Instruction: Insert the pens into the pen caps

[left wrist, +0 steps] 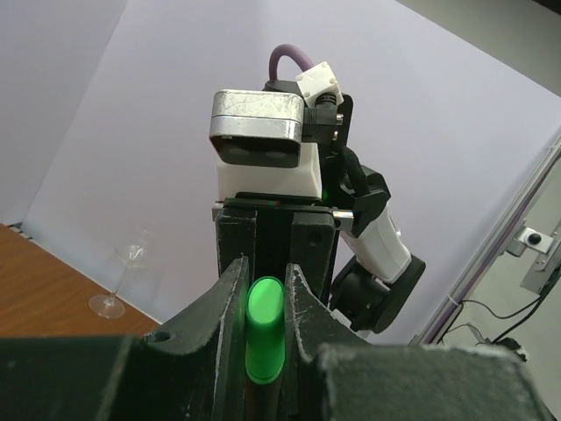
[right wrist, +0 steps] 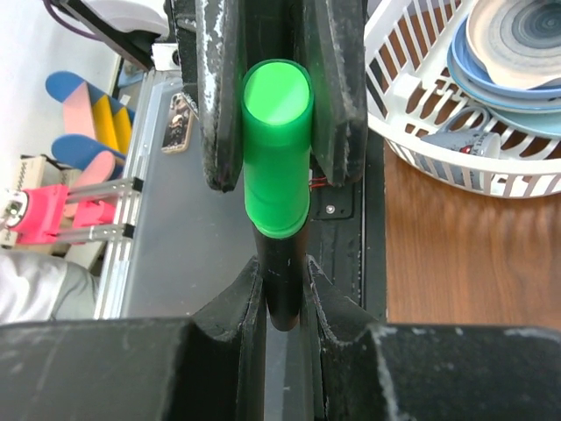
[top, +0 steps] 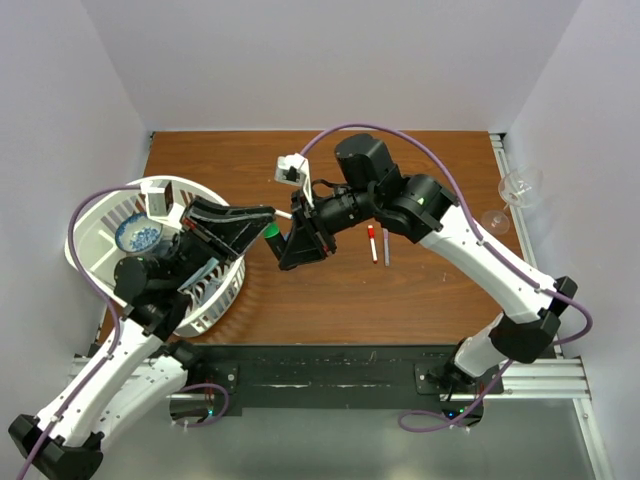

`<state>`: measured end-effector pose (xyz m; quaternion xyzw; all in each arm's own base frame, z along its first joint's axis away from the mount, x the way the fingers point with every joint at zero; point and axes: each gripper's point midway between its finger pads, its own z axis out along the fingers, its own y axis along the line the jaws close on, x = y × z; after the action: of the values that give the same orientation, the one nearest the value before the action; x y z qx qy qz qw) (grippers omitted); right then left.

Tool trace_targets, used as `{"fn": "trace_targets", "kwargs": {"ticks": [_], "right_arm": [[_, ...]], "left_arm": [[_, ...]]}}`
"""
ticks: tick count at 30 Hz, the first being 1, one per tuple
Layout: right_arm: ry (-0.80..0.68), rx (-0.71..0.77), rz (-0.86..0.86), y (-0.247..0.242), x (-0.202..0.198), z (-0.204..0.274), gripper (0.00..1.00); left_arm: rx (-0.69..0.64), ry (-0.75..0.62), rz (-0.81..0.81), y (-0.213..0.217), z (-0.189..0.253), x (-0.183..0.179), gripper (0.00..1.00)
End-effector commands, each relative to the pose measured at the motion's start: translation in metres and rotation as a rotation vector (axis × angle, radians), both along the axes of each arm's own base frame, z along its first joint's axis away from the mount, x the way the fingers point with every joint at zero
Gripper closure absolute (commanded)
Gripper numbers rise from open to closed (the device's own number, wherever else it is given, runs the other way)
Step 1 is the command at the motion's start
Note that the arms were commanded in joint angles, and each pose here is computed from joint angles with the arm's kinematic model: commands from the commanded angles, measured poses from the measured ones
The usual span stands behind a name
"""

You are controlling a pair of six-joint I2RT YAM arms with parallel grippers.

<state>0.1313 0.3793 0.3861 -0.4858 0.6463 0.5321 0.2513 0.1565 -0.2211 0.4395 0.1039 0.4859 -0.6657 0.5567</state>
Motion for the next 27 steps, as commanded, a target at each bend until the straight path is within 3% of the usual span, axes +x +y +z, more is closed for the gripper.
{"fn": "trace_targets", "kwargs": {"ticks": [1,5,11,16,21,25,27], "right_arm": [[-0.61,0.646,-0.241,-0.013,0.052,0.197,1.0],[-0.664,0.749,-0.259,-0.026,0.043,0.211,1.0],[-0.696,0.712,-0.222,-0.026,0.039,0.212,1.0],[-0.661,0.751,-0.223,-0.017,0.042,0.202,1.0],[-0.67,0.748,-0.241,-0.016,0.046,0.206,1.0],[-0.672,0.745,-0.228,-0.014,0.045,0.214,1.0],[-0.689,0.747,-0.214,-0.013,0.044,0.215,1.0]], "left_arm": [[0.493,0.388,-0.658,-0.031,-0.144,-0.097,1.0],[0.505,0.454,-0.664,-0.025,-0.149,-0.105,1.0],[0.578,0.485,-0.644,-0.021,-0.152,-0.106,1.0],[0.483,0.472,-0.653,-0.025,-0.139,-0.104,1.0],[0.497,0.537,-0.623,-0.025,-0.156,-0.102,1.0],[0.608,0.539,-0.609,-0.021,-0.16,-0.101,1.0],[0.598,0.532,-0.631,-0.023,-0.155,-0.102,1.0]]}}
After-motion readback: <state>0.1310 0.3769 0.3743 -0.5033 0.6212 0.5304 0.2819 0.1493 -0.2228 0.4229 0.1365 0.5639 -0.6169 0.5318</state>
